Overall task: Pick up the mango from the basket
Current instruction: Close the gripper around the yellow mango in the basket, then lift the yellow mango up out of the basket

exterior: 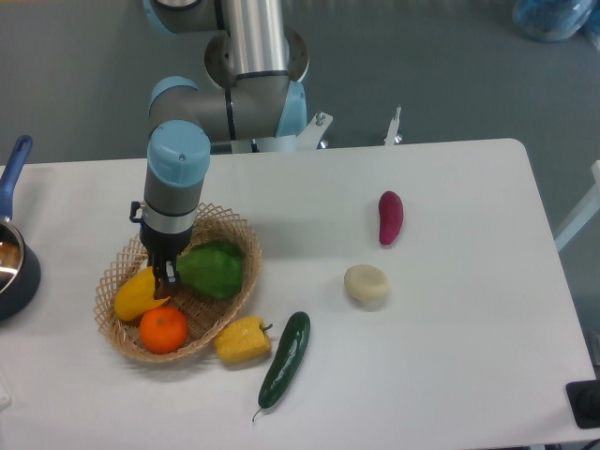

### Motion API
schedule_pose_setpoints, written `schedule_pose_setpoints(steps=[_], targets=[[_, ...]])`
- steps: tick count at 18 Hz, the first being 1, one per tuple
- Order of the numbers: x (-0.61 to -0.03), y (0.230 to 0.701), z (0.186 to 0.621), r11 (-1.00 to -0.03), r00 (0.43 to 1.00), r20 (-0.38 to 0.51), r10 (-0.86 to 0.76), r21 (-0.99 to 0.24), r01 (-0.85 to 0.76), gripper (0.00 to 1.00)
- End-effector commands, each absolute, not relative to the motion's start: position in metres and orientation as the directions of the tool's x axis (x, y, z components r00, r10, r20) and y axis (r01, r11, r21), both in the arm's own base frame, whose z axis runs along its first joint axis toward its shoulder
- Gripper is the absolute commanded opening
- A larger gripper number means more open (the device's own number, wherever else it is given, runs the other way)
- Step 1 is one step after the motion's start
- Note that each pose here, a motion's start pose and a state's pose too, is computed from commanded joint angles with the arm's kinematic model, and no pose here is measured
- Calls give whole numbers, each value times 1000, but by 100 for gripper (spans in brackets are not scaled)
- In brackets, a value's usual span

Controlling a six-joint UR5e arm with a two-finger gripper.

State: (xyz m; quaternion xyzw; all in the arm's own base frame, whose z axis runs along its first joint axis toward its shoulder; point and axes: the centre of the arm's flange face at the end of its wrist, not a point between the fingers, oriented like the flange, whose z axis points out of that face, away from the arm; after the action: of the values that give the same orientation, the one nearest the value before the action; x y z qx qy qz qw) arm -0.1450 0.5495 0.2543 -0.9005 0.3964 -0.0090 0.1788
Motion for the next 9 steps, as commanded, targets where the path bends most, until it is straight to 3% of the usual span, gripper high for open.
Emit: schedule_pose_setpoints(steps=[6,9], targets=[[-148,542,285,-616,690,-176,-702,-336,-712,41],[-180,530,319,-651,736,-230,-637,-351,-673,41]])
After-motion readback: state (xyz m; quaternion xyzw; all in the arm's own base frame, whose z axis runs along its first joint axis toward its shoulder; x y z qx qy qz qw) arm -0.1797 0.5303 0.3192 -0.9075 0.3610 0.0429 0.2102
